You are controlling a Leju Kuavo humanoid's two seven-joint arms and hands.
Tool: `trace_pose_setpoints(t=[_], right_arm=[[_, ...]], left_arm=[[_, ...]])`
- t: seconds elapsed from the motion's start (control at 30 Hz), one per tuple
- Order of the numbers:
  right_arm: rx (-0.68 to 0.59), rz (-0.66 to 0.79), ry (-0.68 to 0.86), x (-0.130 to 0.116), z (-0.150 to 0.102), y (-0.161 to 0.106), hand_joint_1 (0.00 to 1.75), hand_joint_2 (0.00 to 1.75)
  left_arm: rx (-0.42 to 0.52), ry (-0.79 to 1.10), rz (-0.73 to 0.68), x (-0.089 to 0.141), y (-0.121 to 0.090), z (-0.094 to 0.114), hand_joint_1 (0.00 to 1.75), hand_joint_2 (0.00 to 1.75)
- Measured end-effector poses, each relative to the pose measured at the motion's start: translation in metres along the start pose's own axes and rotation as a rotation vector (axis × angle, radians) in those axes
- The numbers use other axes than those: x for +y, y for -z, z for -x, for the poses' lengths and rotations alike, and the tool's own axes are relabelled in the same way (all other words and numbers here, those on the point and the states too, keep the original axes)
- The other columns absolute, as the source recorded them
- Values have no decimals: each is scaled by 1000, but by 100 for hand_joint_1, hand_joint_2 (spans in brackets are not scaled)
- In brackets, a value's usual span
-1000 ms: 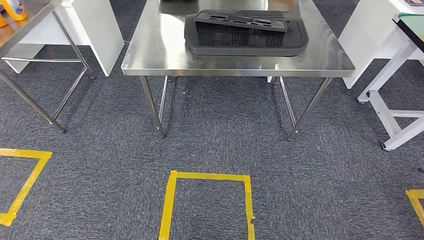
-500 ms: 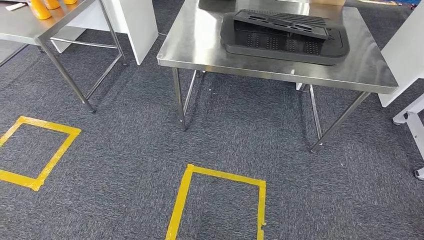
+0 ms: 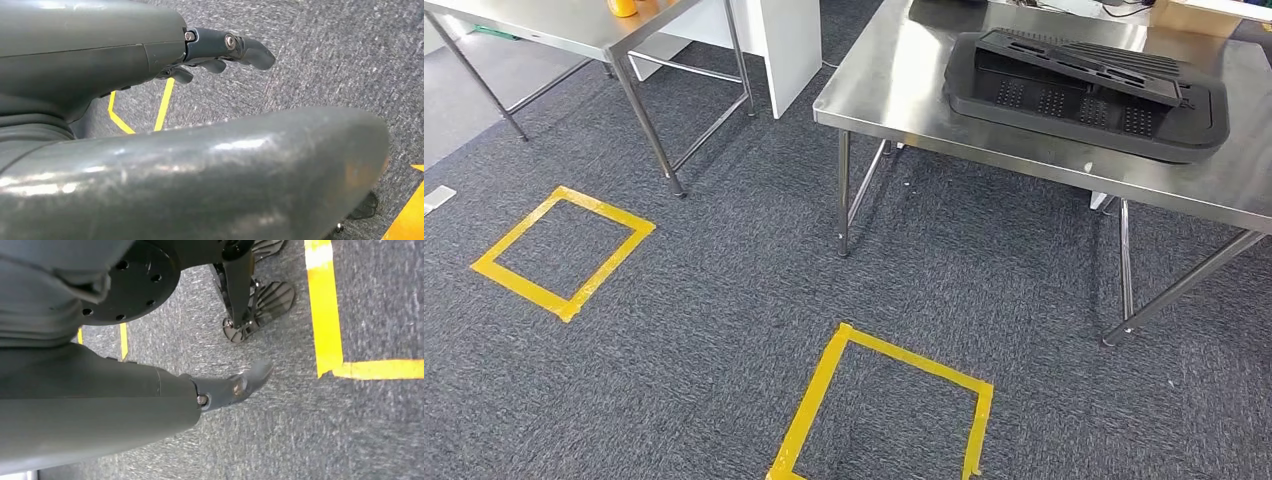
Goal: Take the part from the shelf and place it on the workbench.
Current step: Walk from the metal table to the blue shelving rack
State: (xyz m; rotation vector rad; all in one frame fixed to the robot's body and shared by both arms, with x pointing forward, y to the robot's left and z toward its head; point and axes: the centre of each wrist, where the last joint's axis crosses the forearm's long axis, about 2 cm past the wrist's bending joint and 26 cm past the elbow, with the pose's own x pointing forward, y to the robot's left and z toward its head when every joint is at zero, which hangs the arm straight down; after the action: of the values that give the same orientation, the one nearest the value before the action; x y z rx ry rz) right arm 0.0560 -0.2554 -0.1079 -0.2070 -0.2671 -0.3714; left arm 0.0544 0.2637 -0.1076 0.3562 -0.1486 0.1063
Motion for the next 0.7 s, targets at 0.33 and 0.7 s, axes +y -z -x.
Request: trace_pose_setpoints(t=[0.33, 0.7], right_arm=[[8, 4, -3, -2, 5, -1, 0, 0], [2, 5, -5, -1, 2, 0, 0, 0]], left_arm=[[-25, 21, -29, -1, -1, 3, 0, 0], [-45, 15, -33, -3, -2, 4, 0, 0]])
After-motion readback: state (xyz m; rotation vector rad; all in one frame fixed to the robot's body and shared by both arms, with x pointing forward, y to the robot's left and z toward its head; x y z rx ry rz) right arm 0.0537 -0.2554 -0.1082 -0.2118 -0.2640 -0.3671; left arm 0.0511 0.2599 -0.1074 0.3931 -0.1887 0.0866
